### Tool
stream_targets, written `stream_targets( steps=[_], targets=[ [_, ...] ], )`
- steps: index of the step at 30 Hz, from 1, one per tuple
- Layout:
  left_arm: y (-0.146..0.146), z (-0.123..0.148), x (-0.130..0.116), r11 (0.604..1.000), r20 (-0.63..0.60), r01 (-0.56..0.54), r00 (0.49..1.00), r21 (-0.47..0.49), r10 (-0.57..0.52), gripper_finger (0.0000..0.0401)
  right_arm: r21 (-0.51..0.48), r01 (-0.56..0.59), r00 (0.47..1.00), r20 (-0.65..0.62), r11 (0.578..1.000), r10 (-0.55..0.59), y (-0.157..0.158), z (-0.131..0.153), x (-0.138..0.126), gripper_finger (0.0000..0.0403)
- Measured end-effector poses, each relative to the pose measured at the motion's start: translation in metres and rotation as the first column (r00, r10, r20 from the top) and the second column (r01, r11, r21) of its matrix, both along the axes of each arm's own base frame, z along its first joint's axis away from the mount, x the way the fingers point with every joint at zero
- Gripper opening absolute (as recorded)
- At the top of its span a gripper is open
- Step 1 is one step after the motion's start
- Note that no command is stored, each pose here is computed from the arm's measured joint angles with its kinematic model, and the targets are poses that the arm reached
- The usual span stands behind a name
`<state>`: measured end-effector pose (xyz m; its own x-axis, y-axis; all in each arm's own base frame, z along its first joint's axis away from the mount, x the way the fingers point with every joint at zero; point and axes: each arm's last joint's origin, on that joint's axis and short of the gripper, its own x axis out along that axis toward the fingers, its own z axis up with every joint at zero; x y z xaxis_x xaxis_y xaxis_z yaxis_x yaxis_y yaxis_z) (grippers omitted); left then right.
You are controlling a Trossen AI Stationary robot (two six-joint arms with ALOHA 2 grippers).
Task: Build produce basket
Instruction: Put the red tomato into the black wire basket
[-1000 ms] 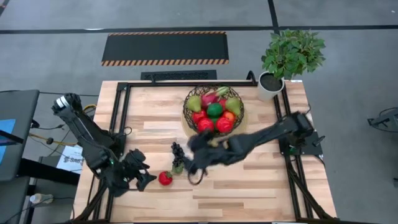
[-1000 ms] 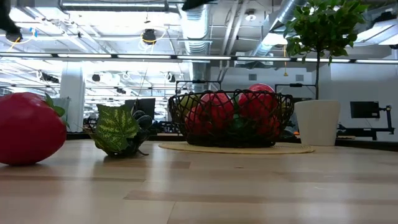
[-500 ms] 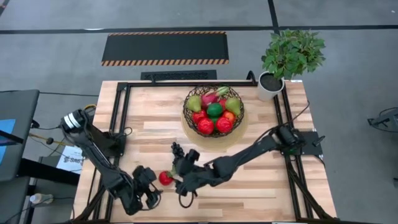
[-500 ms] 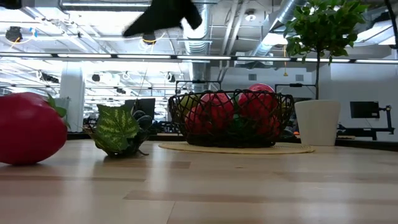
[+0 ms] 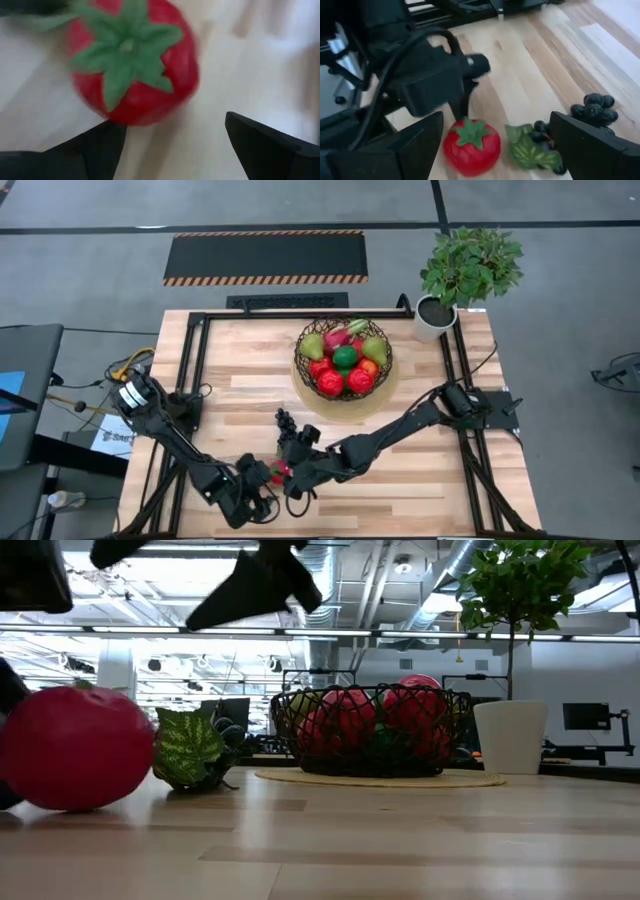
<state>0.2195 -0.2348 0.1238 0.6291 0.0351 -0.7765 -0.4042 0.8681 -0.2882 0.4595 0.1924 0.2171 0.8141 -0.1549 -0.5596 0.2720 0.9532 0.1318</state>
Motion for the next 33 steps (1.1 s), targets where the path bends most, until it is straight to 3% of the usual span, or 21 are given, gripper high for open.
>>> stream_targets(
  steps=[2,10,18,26,33],
  targets=[
    [-0.004,-0.002,0.010,0.998,0.042,0.032,0.999,-0.047,-0.031,0.0324,-0.014,-0.017,0.999,-0.032,1.000,0.016,0.006,0.000,-0.006,0.0377],
    [0.002,0.001,0.021,0.999,0.110,-0.010,0.994,-0.044,0.015,0.0324,0.006,-0.026,0.997,-0.077,1.000,0.027,0.028,-0.020,-0.015,0.0365],
    [0.001,0.001,0.024,0.996,0.092,0.023,0.996,-0.083,-0.016,0.0324,-0.015,0.049,0.991,-0.124,0.999,-0.050,0.014,-0.050,-0.020,0.0361],
    [0.003,0.001,0.026,0.996,0.094,0.010,0.996,-0.093,-0.001,0.0324,0.029,0.012,0.999,-0.031,1.000,-0.011,0.008,-0.052,-0.011,0.0361],
    [0.003,0.001,0.026,0.995,0.094,-0.004,0.995,-0.103,0.014,0.0324,0.038,0.005,0.998,-0.070,0.999,-0.003,0.004,-0.066,-0.008,0.0362]
  ],
)
